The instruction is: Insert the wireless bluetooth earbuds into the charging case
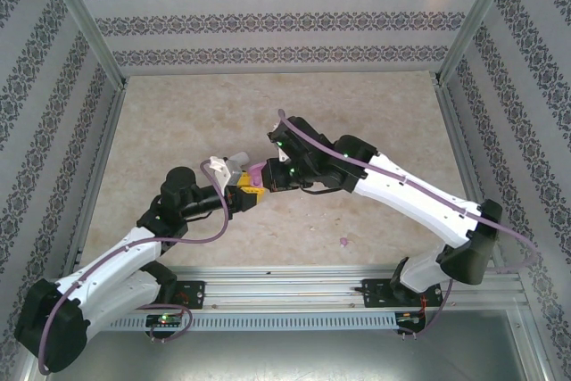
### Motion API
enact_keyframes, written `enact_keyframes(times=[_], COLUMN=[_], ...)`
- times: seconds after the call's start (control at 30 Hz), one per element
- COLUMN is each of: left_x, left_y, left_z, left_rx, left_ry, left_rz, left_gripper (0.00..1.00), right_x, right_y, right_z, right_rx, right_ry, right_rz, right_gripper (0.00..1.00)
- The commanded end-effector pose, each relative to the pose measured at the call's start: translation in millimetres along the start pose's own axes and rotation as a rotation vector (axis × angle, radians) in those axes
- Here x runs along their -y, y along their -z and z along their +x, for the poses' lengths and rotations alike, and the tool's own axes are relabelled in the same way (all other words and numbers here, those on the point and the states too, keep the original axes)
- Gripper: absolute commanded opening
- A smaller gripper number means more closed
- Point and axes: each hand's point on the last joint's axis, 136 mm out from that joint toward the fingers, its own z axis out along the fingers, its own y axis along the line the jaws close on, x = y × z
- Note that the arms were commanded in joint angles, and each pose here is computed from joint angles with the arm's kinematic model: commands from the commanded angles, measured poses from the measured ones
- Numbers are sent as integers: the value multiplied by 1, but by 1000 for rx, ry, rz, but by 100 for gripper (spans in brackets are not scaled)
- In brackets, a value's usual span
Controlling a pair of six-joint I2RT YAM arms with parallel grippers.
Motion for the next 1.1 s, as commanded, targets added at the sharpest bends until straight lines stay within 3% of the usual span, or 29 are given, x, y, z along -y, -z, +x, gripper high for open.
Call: enact_keyframes(times=[0.0,1.07], left_x=[10,9], left_y=[3,6], left_z=[-26,-21], left_rx=[71,55], left_ry=[-81,-76], left_rz=[28,4], left_gripper=[3,3], right_x=[-4,0], right_y=[2,-33], right_z=[-2,14], right_rx=[7,-86], right_ry=[32,62], right_rz=[15,59], right_gripper=[11,16])
